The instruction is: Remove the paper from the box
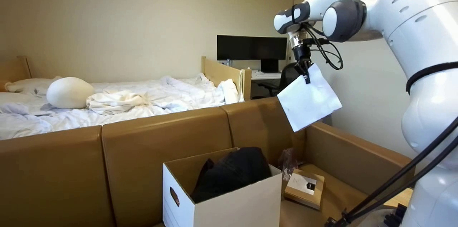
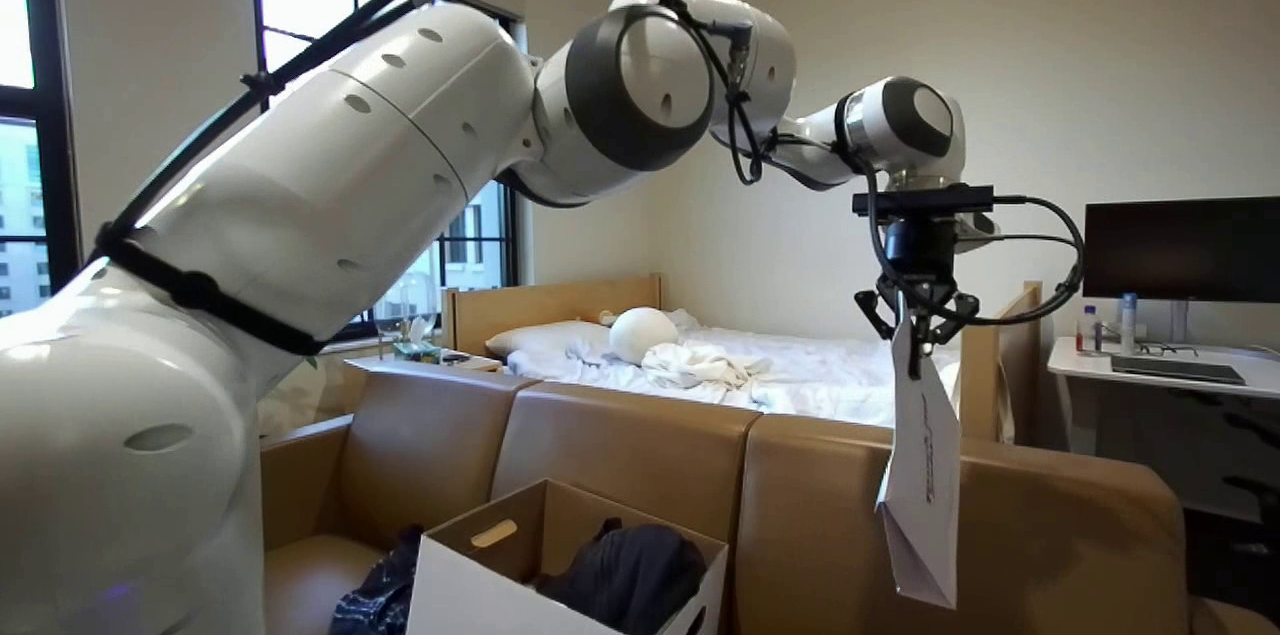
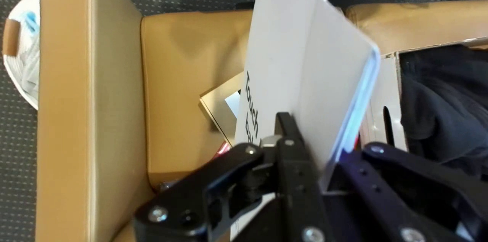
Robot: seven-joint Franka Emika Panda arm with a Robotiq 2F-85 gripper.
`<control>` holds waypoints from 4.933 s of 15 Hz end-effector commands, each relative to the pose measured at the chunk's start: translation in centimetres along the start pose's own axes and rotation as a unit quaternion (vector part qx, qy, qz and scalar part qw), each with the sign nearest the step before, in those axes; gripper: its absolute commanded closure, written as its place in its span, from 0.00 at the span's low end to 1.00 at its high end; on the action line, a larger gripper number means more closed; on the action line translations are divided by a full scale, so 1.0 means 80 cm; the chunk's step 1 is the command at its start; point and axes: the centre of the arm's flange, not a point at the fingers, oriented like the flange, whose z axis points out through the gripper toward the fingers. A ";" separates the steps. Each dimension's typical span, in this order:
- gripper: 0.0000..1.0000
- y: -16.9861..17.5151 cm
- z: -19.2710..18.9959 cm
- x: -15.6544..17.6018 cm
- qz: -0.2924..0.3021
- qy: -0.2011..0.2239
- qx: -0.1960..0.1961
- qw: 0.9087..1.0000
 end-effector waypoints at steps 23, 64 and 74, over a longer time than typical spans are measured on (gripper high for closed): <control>0.97 0.135 0.125 0.098 0.106 -0.233 -0.021 0.967; 0.97 0.168 0.276 0.035 0.084 -0.250 -0.010 0.965; 0.97 0.224 0.307 0.108 0.141 -0.287 0.016 0.947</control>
